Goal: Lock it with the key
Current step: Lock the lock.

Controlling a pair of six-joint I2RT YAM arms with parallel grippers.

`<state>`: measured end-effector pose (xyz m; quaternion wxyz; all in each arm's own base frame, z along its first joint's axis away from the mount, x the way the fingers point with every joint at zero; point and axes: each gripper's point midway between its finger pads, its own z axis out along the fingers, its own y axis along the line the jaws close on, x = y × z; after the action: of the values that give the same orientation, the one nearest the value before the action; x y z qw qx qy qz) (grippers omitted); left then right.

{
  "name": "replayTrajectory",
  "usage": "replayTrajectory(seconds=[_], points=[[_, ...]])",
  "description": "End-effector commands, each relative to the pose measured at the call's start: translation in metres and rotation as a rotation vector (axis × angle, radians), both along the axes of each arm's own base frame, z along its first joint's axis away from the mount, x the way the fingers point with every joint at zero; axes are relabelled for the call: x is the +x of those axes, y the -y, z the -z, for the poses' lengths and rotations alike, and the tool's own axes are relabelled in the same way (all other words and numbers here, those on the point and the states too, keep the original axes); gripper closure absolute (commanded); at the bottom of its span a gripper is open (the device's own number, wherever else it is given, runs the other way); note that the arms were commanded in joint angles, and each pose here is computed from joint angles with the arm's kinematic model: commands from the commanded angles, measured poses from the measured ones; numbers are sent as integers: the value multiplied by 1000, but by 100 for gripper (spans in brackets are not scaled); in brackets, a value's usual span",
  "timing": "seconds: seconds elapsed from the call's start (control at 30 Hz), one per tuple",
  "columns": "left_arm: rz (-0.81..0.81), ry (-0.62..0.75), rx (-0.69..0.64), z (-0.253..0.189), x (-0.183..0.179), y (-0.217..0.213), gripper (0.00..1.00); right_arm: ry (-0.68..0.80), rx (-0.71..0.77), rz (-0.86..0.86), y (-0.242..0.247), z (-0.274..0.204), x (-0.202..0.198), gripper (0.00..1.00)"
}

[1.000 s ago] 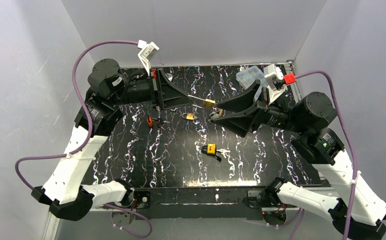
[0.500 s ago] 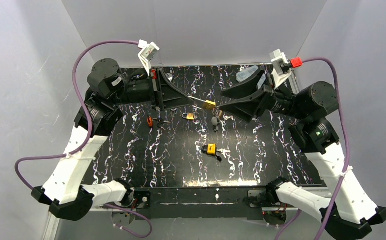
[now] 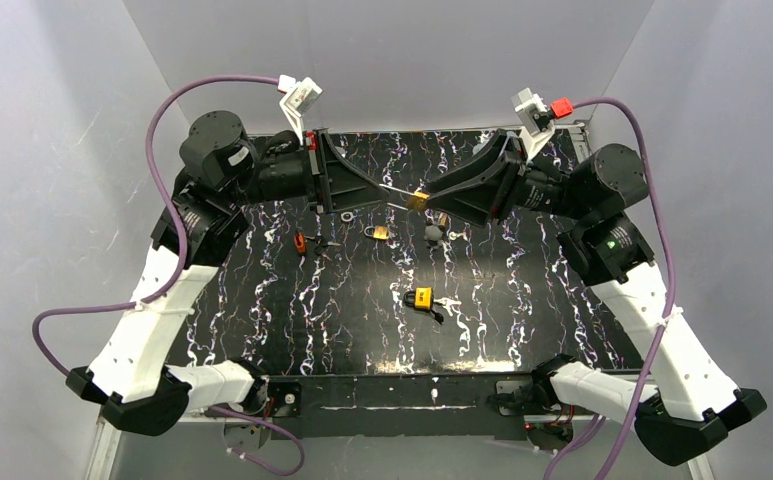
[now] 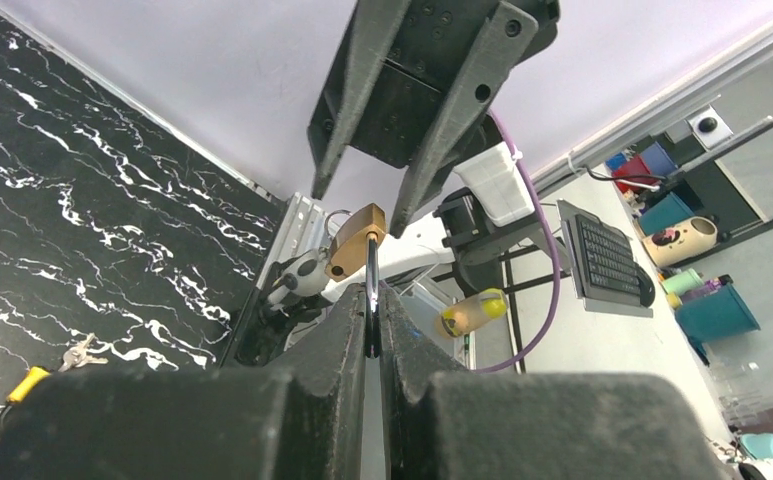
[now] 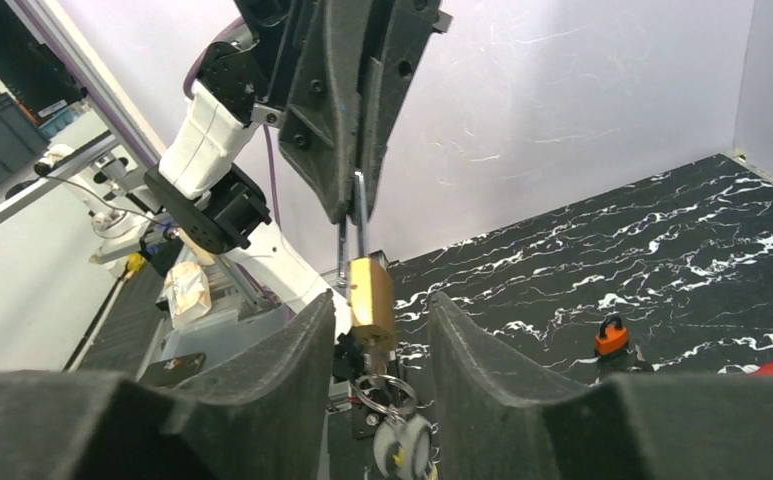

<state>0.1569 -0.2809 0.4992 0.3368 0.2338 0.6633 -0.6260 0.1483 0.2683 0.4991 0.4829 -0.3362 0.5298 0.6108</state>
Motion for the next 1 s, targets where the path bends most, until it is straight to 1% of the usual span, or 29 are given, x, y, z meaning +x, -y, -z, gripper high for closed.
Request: replayTrajectory(seconds=[0.0,0.23,0.57,0.87,0.97], points=[[-31,43,-14,-13,0,-4,100,67,47,-38,4,-17,-13,56],[-56,42,-10,-14,5,-3,100,47,37,-59,0,-10,-14,63],[-58,38,-12,-15,7,-2,100,40,11,-51,-8,-2,-9,68],[-62,37,-9,-14,9,-2,100,35,-5,-54,-12,3,-10,69],[-63,36,-9,-14,8,-2,100,34,-6,-54,-12,3,-11,74]])
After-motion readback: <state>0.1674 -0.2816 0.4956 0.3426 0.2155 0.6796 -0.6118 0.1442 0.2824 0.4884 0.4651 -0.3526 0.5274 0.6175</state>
